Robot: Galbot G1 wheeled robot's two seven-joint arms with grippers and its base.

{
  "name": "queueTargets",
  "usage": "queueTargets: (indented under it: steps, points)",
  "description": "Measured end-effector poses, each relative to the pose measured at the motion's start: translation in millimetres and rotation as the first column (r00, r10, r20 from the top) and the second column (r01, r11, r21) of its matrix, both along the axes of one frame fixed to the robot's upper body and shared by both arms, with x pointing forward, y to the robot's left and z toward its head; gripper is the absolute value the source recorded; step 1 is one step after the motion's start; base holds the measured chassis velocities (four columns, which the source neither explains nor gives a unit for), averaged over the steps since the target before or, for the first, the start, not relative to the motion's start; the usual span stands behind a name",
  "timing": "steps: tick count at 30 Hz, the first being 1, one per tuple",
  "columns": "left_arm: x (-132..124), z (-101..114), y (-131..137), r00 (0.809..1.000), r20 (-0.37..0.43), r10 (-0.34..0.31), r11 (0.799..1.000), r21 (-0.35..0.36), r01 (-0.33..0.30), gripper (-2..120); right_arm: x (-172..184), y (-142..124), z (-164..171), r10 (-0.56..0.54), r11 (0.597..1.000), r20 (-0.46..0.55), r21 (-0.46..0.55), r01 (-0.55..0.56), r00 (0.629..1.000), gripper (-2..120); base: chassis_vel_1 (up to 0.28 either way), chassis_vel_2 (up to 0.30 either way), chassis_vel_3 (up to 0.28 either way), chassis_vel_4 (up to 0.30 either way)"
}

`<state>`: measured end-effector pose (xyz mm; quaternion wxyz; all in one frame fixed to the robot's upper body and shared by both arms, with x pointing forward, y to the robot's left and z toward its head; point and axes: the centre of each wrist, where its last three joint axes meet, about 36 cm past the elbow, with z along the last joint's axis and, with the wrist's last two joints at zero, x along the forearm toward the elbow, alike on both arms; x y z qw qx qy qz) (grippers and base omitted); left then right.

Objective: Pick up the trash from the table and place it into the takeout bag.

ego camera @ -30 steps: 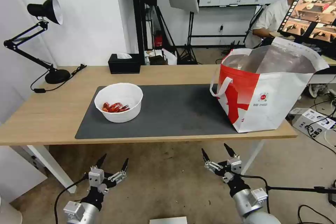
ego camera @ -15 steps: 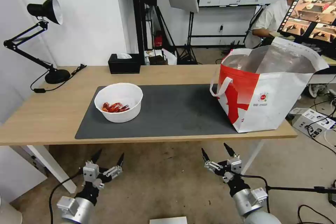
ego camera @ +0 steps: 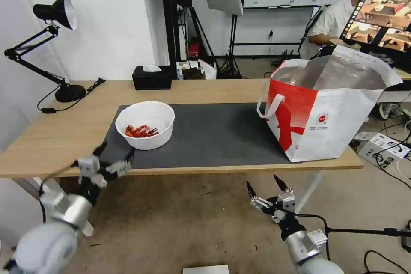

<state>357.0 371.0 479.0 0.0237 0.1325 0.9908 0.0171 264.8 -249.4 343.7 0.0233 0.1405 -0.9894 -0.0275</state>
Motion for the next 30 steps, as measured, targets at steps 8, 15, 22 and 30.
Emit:
queueTargets:
  steps: [8, 15, 22, 30]
  points:
    - [33, 28, 24, 0.999, -0.033, -0.002, 1.000, 0.017, 0.003, 100, 0, 0, 0, 0.000, 1.000, 0.000, 0.000, 0.000, 1.000, 100, 0.000, 0.000, 0.000, 0.000]
    - [63, 62, 35, 0.987, -0.158, -0.033, 0.999, -0.027, 0.029, 100, 0, 0, 0, 0.000, 1.000, 0.000, 0.000, 0.000, 1.000, 100, 0.000, 0.000, 0.000, 0.000]
    - [90, 87, 59, 0.957, -0.284, -0.053, 0.999, -0.026, 0.048, 100, 0, 0, 0, 0.000, 1.000, -0.001, 0.000, 0.000, 1.000, 100, 0.000, 0.000, 0.000, 0.000]
    - [116, 90, 69, 0.907, -0.419, -0.043, 0.998, -0.060, 0.020, 100, 0, 0, 0, 0.000, 1.000, 0.000, 0.000, 0.000, 1.000, 100, 0.000, 0.000, 0.000, 0.000]
